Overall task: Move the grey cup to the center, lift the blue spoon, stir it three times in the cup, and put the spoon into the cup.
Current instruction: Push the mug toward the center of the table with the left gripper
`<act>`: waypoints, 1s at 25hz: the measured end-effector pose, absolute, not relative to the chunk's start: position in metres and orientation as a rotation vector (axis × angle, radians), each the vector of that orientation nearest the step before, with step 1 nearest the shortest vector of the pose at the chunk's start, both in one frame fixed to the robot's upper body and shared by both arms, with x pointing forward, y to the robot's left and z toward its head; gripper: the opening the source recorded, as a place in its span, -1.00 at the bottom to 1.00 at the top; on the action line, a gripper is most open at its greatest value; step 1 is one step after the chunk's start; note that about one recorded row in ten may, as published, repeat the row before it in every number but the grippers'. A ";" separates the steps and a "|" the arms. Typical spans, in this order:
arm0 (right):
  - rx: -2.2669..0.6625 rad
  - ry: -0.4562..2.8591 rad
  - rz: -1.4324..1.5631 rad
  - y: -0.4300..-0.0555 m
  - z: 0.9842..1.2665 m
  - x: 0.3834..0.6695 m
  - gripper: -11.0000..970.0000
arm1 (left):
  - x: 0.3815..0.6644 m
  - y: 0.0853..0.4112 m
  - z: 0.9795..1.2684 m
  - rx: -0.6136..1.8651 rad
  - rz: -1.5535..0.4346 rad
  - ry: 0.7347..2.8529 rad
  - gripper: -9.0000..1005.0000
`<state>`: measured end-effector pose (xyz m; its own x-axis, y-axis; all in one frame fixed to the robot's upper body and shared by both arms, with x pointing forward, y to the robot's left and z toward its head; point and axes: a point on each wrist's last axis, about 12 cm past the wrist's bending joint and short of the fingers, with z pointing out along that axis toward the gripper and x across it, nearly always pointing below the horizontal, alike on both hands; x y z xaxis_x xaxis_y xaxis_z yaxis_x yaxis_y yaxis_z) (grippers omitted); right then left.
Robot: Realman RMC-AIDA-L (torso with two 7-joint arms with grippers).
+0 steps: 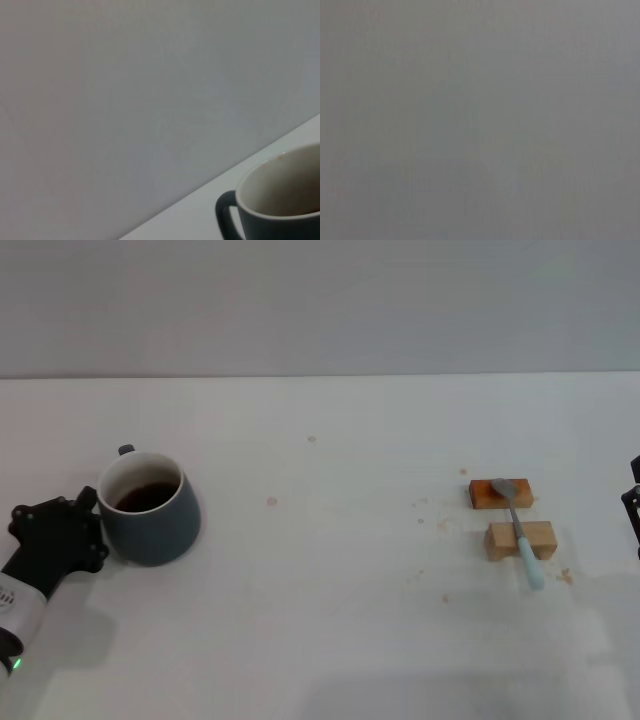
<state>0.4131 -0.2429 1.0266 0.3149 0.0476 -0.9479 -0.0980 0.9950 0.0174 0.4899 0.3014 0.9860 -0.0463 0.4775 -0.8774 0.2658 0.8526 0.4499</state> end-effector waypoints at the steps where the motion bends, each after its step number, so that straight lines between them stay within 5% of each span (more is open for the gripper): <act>1: -0.046 1.247 0.096 -0.243 1.027 0.413 0.55 | 0.490 0.301 0.986 0.590 0.189 1.639 -0.99; 13: -0.047 1.243 0.097 -0.243 1.027 0.414 0.55 | 0.487 0.269 0.985 0.656 0.060 1.598 -0.99; 25: -0.046 1.244 0.096 -0.243 1.027 0.413 0.55 | 0.493 0.271 0.989 0.614 0.075 1.595 -0.99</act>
